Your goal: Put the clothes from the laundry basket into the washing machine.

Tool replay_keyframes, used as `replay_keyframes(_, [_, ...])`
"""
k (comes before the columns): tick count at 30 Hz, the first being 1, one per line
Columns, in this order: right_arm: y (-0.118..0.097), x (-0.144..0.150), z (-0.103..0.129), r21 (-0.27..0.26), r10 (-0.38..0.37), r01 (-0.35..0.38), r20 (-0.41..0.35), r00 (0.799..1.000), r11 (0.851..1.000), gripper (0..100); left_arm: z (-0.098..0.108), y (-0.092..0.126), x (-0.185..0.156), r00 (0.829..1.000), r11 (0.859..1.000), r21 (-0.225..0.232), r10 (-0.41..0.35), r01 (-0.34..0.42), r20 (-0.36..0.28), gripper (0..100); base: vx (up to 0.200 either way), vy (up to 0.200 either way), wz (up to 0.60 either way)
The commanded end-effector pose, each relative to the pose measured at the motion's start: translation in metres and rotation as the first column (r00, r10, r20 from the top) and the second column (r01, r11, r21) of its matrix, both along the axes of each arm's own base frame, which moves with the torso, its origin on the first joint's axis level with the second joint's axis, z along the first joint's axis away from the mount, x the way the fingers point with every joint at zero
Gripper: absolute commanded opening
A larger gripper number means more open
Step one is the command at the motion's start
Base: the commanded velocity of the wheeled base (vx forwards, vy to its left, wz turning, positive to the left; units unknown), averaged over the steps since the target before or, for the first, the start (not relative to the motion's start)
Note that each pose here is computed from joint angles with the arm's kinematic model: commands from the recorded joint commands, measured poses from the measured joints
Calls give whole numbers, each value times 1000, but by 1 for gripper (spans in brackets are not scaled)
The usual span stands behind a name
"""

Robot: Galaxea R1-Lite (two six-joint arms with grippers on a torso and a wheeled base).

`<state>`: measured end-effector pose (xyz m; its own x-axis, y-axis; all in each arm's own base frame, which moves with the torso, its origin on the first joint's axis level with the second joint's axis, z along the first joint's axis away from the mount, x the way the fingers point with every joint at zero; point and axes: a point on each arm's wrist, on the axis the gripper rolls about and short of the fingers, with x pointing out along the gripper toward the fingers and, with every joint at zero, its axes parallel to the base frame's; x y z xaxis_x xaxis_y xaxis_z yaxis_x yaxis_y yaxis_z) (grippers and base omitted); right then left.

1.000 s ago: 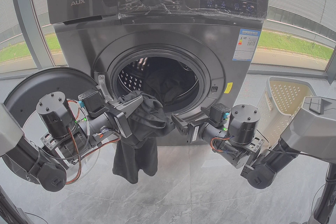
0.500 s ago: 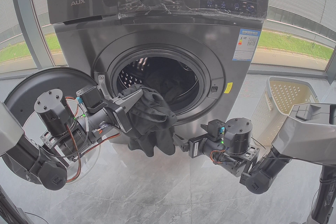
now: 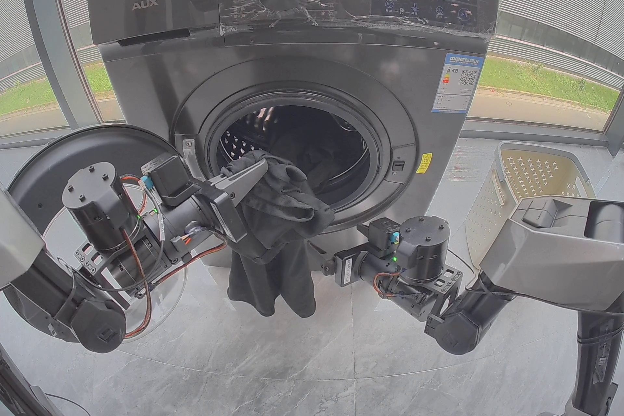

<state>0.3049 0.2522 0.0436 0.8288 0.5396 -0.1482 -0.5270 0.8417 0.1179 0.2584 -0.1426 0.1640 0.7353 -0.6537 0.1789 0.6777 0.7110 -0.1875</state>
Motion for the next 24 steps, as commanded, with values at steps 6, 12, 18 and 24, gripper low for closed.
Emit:
replay_keyframes(6, [4,12,-4,10,0,0,49,999,1000,100,2,0,-1,1000,1000,-10,-3,3,4,0,0,0,0])
replay_keyframes(12, [5,13,4,28,0,-2,72,997,1000,100,1,0,-1,1000,1000,-8,-3,3,1,0,0,0,0])
replay_keyframes(18, [9,11,5,34,10,-13,77,997,999,100,1,0,-1,1000,1000,-9,-4,4,1,0,0,0,0])
replay_keyframes(24, [17,26,-4,45,11,-15,91,996,999,100,4,0,-2,1000,1000,-14,-6,6,10,0,0,0,0])
